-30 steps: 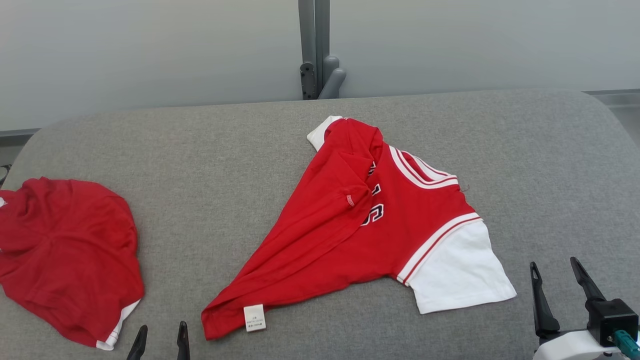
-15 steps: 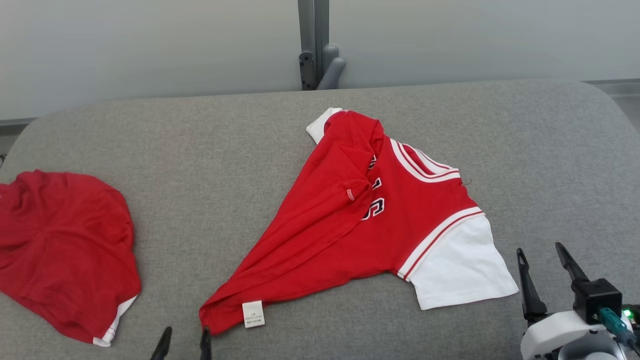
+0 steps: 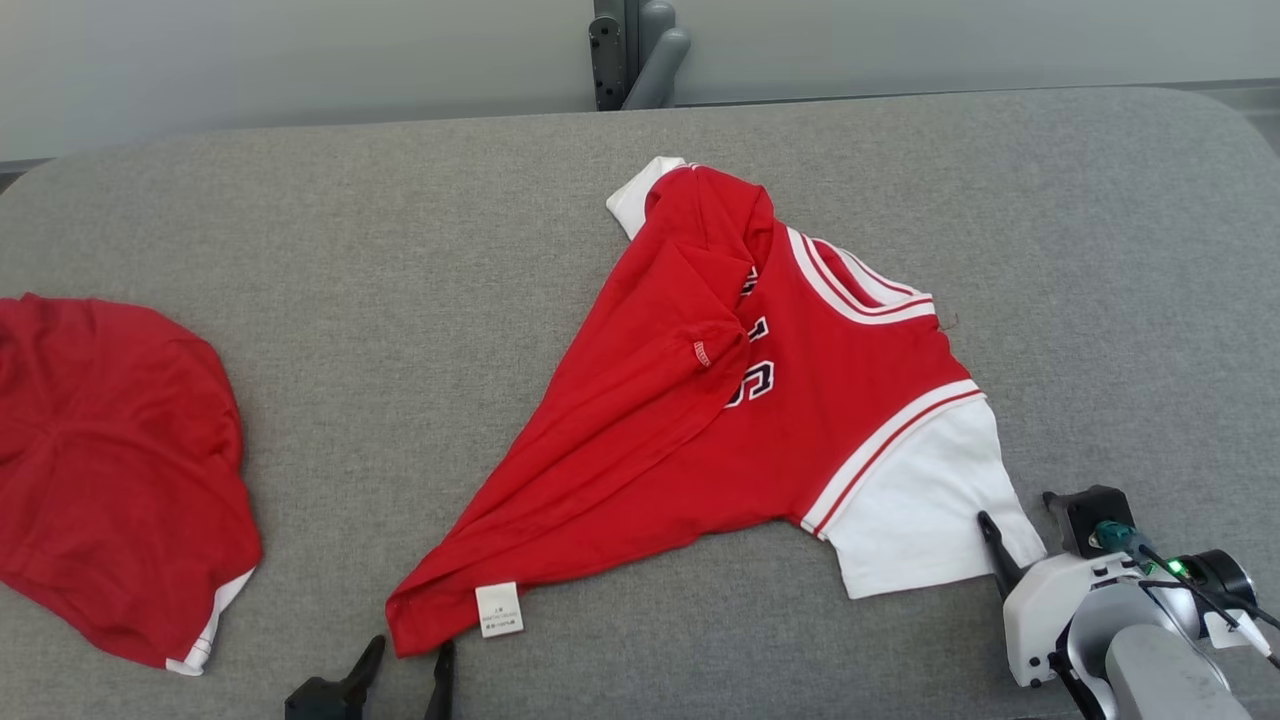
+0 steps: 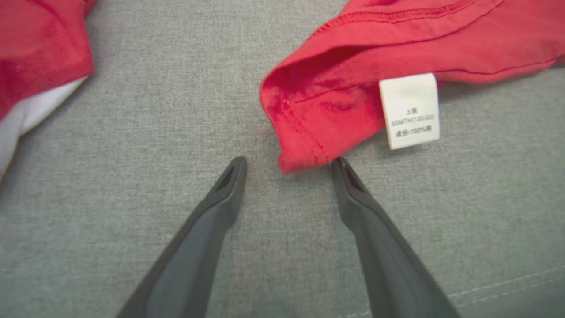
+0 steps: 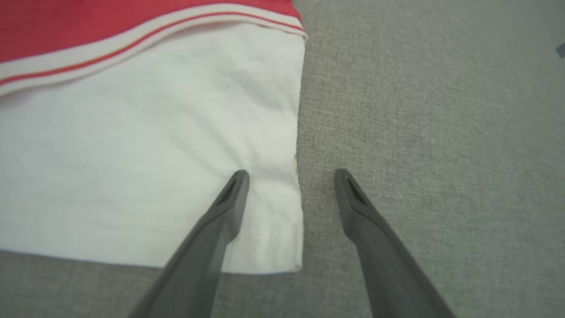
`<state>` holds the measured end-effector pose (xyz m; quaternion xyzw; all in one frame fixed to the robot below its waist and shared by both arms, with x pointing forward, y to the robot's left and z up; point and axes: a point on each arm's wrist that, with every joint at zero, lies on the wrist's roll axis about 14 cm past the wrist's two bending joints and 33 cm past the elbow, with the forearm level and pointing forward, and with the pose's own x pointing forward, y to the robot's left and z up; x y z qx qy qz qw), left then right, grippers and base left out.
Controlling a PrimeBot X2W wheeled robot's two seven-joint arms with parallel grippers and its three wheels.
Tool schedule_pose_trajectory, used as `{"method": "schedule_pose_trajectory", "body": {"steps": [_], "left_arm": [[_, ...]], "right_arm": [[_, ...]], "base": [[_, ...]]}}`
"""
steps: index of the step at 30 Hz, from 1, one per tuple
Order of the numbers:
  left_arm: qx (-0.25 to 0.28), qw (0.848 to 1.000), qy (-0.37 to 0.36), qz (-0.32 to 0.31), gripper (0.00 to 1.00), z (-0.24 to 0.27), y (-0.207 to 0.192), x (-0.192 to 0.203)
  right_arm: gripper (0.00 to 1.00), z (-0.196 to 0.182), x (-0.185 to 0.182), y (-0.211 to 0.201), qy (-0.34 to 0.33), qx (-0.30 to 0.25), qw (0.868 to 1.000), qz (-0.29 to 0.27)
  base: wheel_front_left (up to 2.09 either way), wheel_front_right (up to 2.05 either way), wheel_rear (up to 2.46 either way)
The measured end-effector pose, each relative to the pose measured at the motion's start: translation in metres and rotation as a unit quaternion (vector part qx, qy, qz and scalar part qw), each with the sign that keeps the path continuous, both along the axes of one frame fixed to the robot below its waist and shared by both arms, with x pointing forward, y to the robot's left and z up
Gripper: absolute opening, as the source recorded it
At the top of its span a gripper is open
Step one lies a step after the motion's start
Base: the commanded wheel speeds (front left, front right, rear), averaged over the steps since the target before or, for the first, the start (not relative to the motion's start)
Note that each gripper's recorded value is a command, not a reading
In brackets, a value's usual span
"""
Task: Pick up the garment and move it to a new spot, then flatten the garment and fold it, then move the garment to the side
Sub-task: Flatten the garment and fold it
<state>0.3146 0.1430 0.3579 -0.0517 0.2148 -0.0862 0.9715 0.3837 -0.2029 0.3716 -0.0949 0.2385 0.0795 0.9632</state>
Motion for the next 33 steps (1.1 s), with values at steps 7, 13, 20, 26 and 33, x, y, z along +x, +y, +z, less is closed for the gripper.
{"method": "schedule_pose_trajectory", "body": {"steps": [7, 13, 20, 26, 33], "left_arm": [[-0.010, 1.000, -0.003, 0.003, 1.00, 0.002, -0.001, 0.005], [-0.033, 0.999, -0.021, 0.003, 1.00, 0.014, -0.008, 0.010], [-0.066, 0.998, -0.023, 0.001, 1.00, 0.028, -0.017, 0.016], [-0.095, 0.995, 0.001, 0.000, 1.00, 0.032, -0.022, 0.016], [-0.110, 0.994, 0.015, 0.006, 1.00, 0.033, -0.018, 0.014]], "right_arm": [[1.00, -0.013, -0.003, 0.008, 0.029, 0.014, 0.999, 0.003], [1.00, -0.014, -0.005, 0.015, 0.037, 0.035, 0.999, 0.002], [0.00, -0.019, -0.008, 0.029, 0.055, 0.052, 0.997, 0.019], [0.00, -0.017, -0.006, 0.030, 0.055, 0.063, 0.996, 0.023], [0.00, -0.015, -0.007, 0.026, 0.049, 0.068, 0.996, 0.019]], "base": [[0.00, 0.00, 0.00], [0.00, 0.00, 0.00], [0.00, 0.00, 0.00], [0.00, 0.00, 0.00], [0.00, 0.00, 0.00]]}}
